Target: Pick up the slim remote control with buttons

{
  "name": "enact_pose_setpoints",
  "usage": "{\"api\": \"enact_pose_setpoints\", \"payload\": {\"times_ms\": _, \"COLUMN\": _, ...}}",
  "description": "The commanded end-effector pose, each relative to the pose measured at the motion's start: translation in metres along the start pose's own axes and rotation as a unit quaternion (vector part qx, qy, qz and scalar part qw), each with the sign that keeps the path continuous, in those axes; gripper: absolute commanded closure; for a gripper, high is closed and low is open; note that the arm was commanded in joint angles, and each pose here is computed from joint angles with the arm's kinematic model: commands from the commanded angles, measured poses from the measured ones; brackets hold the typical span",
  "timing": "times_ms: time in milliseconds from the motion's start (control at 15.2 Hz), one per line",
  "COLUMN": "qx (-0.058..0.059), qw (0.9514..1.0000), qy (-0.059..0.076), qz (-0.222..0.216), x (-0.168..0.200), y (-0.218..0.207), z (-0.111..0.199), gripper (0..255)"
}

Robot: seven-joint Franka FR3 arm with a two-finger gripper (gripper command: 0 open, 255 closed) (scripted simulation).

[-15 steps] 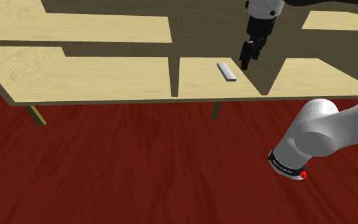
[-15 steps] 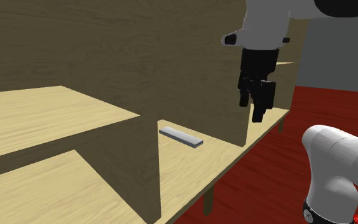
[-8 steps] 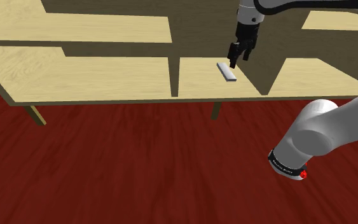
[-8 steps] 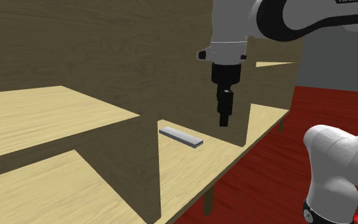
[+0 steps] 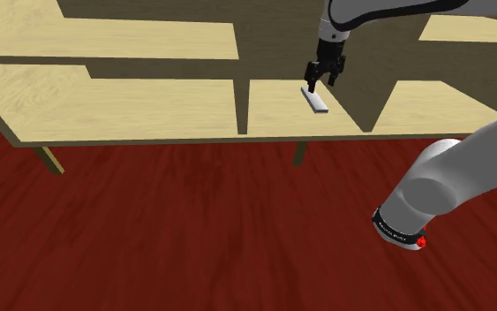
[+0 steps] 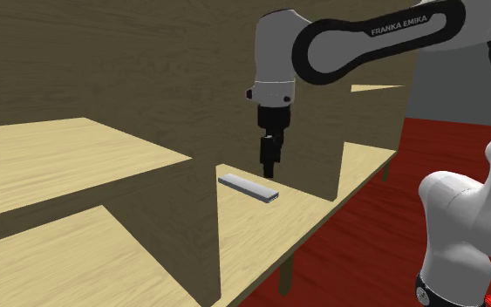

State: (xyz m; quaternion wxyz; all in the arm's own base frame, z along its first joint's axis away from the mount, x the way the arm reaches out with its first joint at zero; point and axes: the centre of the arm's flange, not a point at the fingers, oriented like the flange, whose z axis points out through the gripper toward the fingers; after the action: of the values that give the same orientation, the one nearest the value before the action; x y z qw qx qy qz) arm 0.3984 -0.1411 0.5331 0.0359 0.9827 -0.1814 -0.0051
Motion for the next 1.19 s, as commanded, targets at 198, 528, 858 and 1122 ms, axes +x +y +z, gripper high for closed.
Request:
{"api": "enact_pose_setpoints", "payload": {"times_ms": 198, "qx": 0.011, "qw": 0.9984, "qy": -0.001, "qz": 0.055, "x": 0.05, "y": 0.041, "z": 0.03, "gripper": 0}}
{"api": "enact_pose_setpoints", "payload": {"times_ms": 528, "qx": 0.023, "qw": 0.9937, "qy": -0.002, "qz": 0.11, "x": 0.092, "y": 0.084, "z": 0.061, "gripper": 0}}
{"api": "enact_pose_setpoints", "payload": {"times_ms": 858, "qx": 0.026, "qw": 0.9918, "qy": -0.003, "qz": 0.125, "x": 0.103, "y": 0.096, "z": 0.086, "gripper": 0}}
{"api": "enact_pose_setpoints", "payload": {"times_ms": 1122, "qx": 0.026, "qw": 0.9918, "qy": -0.003, "qz": 0.125, "x": 0.103, "y": 0.095, "z": 0.11, "gripper": 0}}
